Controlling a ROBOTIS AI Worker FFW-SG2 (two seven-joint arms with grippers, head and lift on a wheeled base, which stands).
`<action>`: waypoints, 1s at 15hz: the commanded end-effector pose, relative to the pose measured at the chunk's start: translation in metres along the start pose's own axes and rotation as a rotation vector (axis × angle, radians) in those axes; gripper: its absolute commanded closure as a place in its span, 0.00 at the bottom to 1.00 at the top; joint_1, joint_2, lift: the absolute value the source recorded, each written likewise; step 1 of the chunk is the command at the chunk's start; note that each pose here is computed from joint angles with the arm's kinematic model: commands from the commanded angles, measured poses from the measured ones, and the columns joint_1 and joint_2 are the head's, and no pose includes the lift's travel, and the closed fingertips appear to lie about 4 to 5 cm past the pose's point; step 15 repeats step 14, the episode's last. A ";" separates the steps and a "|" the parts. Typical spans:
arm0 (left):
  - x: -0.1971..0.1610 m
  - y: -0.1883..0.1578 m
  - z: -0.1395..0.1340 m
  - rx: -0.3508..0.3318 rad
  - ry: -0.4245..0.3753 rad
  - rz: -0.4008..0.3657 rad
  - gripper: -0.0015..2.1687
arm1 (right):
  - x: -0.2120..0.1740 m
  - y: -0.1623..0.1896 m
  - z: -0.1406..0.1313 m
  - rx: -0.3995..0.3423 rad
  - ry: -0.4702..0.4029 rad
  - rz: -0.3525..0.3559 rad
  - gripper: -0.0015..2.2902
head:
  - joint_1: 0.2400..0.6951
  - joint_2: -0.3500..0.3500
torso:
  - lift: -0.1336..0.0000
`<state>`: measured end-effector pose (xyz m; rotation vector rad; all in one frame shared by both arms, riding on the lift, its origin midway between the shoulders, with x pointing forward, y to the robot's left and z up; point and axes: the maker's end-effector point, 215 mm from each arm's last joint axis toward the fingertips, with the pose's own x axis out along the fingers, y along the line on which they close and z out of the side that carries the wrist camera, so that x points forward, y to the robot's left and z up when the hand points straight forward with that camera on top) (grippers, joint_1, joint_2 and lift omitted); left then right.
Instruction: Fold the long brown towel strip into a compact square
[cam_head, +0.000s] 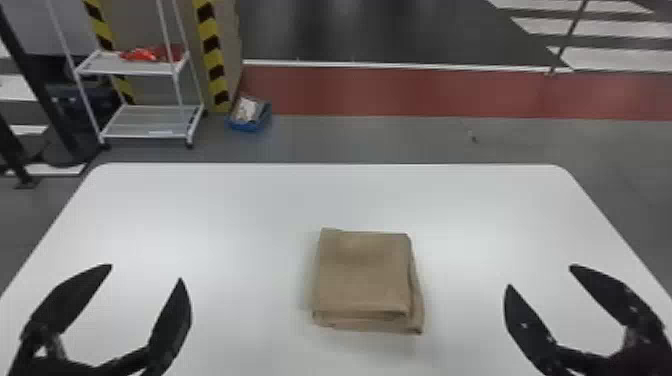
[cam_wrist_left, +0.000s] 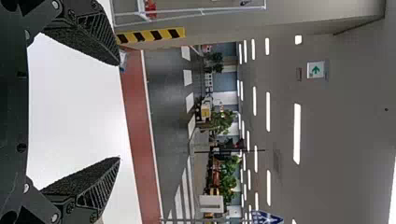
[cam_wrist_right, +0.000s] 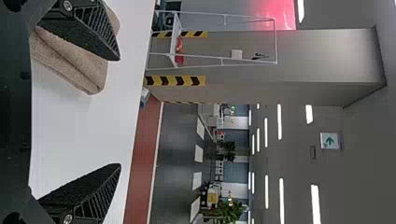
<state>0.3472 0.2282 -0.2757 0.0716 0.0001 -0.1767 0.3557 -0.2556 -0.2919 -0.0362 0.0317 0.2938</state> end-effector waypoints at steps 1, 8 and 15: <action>0.003 0.001 -0.002 0.001 0.005 0.003 0.08 | 0.001 -0.001 0.002 0.004 -0.006 -0.003 0.03 | 1.00 0.44 | 0.07; 0.006 0.001 -0.010 -0.001 0.027 0.003 0.08 | 0.003 -0.005 -0.003 0.005 0.015 -0.008 0.03 | 1.00 0.43 | 0.07; 0.007 -0.002 -0.016 -0.010 0.042 -0.004 0.08 | 0.003 -0.005 -0.005 0.009 0.031 -0.009 0.03 | 1.00 0.42 | 0.07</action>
